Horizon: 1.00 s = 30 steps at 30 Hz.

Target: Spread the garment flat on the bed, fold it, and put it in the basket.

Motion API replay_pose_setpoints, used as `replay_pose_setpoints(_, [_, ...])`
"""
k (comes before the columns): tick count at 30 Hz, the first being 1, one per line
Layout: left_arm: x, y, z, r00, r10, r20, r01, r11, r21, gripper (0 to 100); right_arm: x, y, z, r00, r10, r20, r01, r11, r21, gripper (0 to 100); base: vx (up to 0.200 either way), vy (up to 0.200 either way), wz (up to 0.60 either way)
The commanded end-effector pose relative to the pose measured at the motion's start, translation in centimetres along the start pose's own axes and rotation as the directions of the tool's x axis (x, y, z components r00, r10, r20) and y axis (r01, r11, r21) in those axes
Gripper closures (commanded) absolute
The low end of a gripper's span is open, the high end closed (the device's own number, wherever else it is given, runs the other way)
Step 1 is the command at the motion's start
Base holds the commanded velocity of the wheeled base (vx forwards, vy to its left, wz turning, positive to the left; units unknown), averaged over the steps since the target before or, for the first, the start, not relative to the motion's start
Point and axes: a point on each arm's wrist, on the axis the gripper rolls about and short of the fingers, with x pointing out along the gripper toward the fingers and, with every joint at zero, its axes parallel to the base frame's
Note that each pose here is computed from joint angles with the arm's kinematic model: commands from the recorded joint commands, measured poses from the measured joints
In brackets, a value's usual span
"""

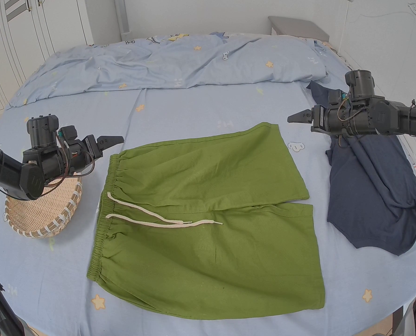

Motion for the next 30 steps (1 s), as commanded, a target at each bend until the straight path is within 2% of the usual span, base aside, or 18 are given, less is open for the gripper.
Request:
replay_pose_setpoints(1, [-7.6,-2.5,-2.6,0.999,0.016,-0.035,-0.021,0.986,-0.163,0,-8.9,3.0,-4.7,0.996,0.003,-0.084,0.004,0.997,0.08,0,0.0,0.0,0.0])
replay_pose_setpoints(3, [-9.3,-1.2,-4.6,0.995,0.06,-0.084,-0.076,0.975,-0.211,0,-10.3,3.1,-7.4,0.991,0.021,-0.13,-0.008,0.995,0.101,0,0.0,0.0,0.0])
replay_pose_setpoints(5, [-11.0,-0.6,-6.7,0.988,0.067,-0.14,-0.102,0.961,-0.258,0,-11.3,3.1,-9.7,0.988,0.031,-0.153,-0.014,0.994,0.112,0,0.0,0.0,0.0])
replay_pose_setpoints(8, [-13.7,-0.4,-9.5,0.977,0.024,-0.212,-0.093,0.942,-0.321,0,-12.2,2.8,-12.9,0.983,0.031,-0.181,-0.008,0.992,0.125,0,0.0,0.0,0.0])
replay_pose_setpoints(9, [-13.7,-0.4,-9.5,0.977,0.024,-0.212,-0.093,0.942,-0.321,0,-12.2,2.8,-12.9,0.983,0.031,-0.181,-0.008,0.992,0.125,0,0.0,0.0,0.0])
replay_pose_setpoints(10, [-15.3,-0.4,-10.8,0.971,-0.022,-0.239,-0.069,0.93,-0.362,0,-12.8,2.7,-14.6,0.981,0.028,-0.193,-0.002,0.991,0.133,0,0.0,0.0,0.0])
replay_pose_setpoints(14, [-17.4,-0.8,-12.7,0.96,-0.085,-0.266,-0.031,0.915,-0.402,0,-13.7,2.9,-16.5,0.972,0.032,-0.232,0.005,0.988,0.156,0,0.0,0.0,0.0])
replay_pose_setpoints(15, [-18.3,-1.1,-13.8,0.952,-0.11,-0.286,-0.022,0.907,-0.42,0,-14.3,3.2,-17.5,0.969,0.038,-0.245,0.003,0.986,0.164,0,0.0,0.0,0.0])
replay_pose_setpoints(17, [-18.8,-1.3,-14.8,0.943,-0.123,-0.31,-0.025,0.901,-0.433,0,-14.6,4.0,-18.2,0.965,0.061,-0.257,-0.021,0.987,0.157,0,0.0,0.0,0.0])
replay_pose_setpoints(21, [-19.1,-1.3,-15.9,0.932,-0.124,-0.34,-0.031,0.909,-0.416,0,-14.7,4.4,-18.6,0.96,0.071,-0.27,-0.03,0.988,0.151,0,0.0,0.0,0.0])
replay_pose_setpoints(23, [-19.4,-1.1,-17.1,0.917,-0.121,-0.381,-0.036,0.924,-0.381,0,-14.6,4.3,-18.8,0.958,0.071,-0.277,-0.029,0.988,0.153,0,0.0,0.0,0.0])
replay_pose_setpoints(30, [-18.2,0.8,-19.1,0.863,-0.112,-0.492,-0.064,0.943,-0.327,0,-14.6,4.3,-18.8,0.957,0.07,-0.28,-0.027,0.988,0.154,0,0.0,0.0,0.0])
